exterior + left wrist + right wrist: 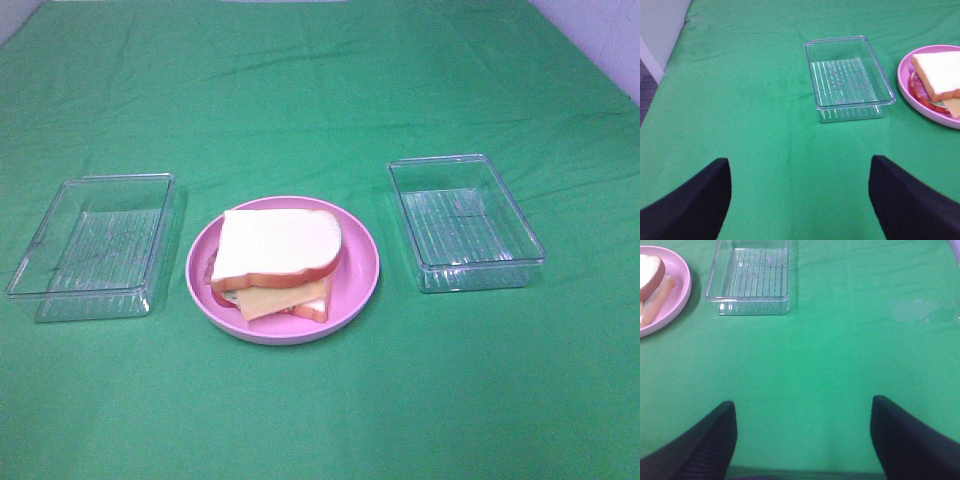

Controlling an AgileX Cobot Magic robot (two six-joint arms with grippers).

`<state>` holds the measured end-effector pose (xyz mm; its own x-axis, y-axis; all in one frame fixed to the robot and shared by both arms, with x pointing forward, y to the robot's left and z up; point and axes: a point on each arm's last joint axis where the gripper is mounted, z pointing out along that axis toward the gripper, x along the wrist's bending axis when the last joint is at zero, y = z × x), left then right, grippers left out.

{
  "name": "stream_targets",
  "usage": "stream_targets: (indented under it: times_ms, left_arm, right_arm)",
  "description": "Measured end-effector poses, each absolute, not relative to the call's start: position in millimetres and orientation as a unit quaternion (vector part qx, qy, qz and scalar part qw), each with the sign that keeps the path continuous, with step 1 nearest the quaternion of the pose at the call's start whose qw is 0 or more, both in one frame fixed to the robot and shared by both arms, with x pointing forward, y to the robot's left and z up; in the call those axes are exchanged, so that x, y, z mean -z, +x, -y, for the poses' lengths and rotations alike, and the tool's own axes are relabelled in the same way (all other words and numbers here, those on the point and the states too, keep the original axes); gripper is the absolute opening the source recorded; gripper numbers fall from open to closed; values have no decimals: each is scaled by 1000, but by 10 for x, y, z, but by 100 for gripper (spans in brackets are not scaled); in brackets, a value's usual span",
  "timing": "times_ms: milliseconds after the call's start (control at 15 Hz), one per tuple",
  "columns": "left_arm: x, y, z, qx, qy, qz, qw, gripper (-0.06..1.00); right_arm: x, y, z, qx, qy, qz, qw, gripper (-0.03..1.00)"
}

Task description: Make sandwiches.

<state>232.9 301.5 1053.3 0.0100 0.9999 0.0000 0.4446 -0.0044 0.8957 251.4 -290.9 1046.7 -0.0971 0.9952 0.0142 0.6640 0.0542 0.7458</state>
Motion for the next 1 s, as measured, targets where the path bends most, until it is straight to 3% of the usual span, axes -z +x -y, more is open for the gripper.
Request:
stream_targets:
  times_ms: [1000]
  left_arm:
    - [-10532,2329,-3003,-370,597,-605,375,72]
  right_arm:
    - [-10472,2370,2906,-338,600,-659,303,70]
